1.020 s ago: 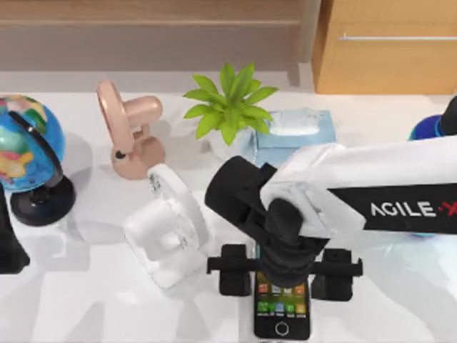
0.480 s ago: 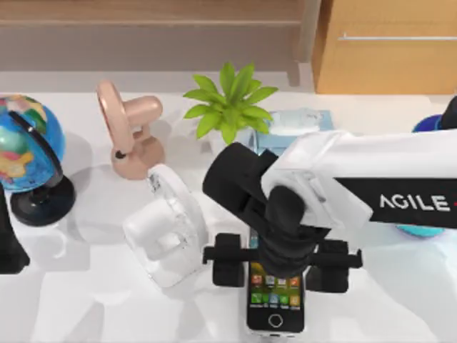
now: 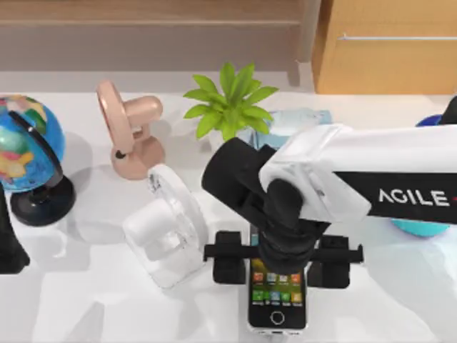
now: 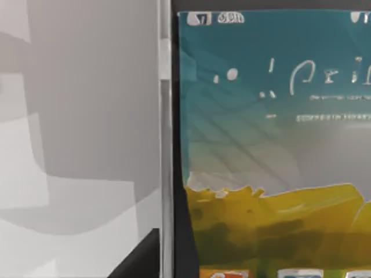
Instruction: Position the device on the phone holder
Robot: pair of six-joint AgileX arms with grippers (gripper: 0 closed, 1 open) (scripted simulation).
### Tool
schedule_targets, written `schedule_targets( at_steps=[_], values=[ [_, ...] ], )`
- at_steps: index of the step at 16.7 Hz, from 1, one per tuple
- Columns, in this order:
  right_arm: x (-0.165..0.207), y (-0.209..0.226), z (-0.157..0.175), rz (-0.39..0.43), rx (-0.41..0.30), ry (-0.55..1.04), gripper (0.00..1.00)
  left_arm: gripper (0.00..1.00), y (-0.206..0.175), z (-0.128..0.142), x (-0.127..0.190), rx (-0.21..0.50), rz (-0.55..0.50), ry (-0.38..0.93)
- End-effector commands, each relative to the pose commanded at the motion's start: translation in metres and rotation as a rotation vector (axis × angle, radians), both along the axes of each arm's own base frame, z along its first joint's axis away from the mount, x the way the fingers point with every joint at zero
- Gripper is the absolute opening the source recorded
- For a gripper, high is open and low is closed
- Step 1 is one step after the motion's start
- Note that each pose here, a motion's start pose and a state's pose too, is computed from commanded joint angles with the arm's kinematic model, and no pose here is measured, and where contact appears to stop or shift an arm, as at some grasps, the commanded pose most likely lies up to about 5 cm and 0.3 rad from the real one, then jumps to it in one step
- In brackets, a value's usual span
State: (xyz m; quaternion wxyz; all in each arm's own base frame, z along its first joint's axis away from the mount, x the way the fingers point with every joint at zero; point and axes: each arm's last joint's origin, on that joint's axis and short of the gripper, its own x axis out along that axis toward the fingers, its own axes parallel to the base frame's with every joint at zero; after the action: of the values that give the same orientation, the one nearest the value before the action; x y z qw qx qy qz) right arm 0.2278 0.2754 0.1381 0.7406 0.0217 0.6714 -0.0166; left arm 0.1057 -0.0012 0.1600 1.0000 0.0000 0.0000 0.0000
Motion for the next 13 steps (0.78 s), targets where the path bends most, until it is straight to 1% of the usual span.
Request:
schedule_targets(
  at_steps=[2, 3, 4, 5, 7, 10, 11, 12, 13],
  values=[
    [0.007, -0.012, 0.012, -0.014, 0.028, 0.0, 0.0, 1.0, 0.0, 0.0, 0.0, 0.0, 0.0, 0.0],
    [0.012, -0.02, 0.021, -0.025, 0.056, -0.005, 0.0, 1.0, 0.0, 0.0, 0.0, 0.0, 0.0, 0.0],
    [0.019, -0.03, 0.033, -0.036, 0.099, -0.017, 0.0, 1.0, 0.0, 0.0, 0.0, 0.0, 0.0, 0.0],
    [0.027, -0.041, 0.048, -0.046, 0.157, -0.042, 0.0, 1.0, 0.0, 0.0, 0.0, 0.0, 0.0, 0.0],
    [0.044, -0.065, 0.085, -0.056, 0.298, -0.126, 0.0, 1.0, 0.0, 0.0, 0.0, 0.0, 0.0, 0.0],
    [0.064, -0.116, 0.144, -0.039, 0.509, -0.326, 0.0, 1.0, 0.0, 0.0, 0.0, 0.0, 0.0, 0.0],
    [0.069, -0.137, 0.161, -0.025, 0.561, -0.405, 0.0, 1.0, 0.0, 0.0, 0.0, 0.0, 0.0, 0.0],
    [0.072, -0.158, 0.176, -0.009, 0.6, -0.485, 0.0, 1.0, 0.0, 0.0, 0.0, 0.0, 0.0, 0.0],
    [0.074, -0.181, 0.187, 0.009, 0.624, -0.564, 0.0, 1.0, 0.0, 0.0, 0.0, 0.0, 0.0, 0.0]
  ],
)
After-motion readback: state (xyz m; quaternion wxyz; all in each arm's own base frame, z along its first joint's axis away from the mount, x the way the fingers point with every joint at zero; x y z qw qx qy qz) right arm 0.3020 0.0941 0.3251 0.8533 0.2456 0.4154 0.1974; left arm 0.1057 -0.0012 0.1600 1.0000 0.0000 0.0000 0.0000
